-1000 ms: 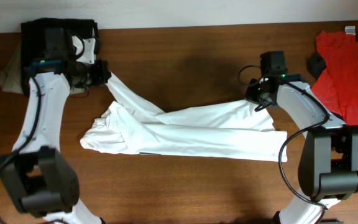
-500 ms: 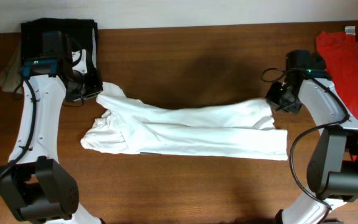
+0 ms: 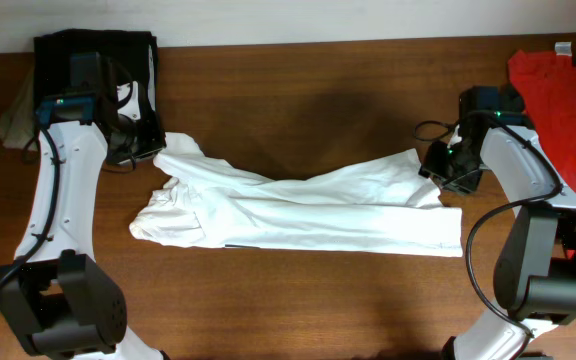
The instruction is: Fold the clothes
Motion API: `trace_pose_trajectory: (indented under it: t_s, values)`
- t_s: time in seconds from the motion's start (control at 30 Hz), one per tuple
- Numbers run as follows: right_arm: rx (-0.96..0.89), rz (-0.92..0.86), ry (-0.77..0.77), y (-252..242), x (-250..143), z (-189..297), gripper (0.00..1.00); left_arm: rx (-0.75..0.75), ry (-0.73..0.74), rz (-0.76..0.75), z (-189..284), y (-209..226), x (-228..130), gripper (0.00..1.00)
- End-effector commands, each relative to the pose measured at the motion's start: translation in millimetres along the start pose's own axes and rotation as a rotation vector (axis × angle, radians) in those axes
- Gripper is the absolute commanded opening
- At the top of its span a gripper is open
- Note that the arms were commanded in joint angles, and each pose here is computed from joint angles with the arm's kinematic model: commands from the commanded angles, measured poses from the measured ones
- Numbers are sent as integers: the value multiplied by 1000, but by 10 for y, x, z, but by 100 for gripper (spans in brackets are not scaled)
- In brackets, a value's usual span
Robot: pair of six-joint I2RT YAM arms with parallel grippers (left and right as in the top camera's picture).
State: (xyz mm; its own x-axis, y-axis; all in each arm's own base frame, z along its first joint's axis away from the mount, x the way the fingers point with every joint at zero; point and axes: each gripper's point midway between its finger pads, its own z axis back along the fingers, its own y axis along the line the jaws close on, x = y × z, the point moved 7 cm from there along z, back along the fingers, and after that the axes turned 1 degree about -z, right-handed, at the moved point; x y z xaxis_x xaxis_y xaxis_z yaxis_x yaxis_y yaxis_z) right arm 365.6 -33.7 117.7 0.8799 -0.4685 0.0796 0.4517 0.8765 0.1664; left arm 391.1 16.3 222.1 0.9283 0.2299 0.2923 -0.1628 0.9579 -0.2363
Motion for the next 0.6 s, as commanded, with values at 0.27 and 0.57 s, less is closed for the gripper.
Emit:
trace_pose_trajectory:
  t_s: [0.27, 0.57]
  values:
    - [-87, 18, 80, -131, -110, -288, 50, 11, 13, 9, -53, 12, -23, 0]
    - [-160, 19, 48, -174, -18, -168, 62, 10, 5, 8, -53, 11, -9, 1]
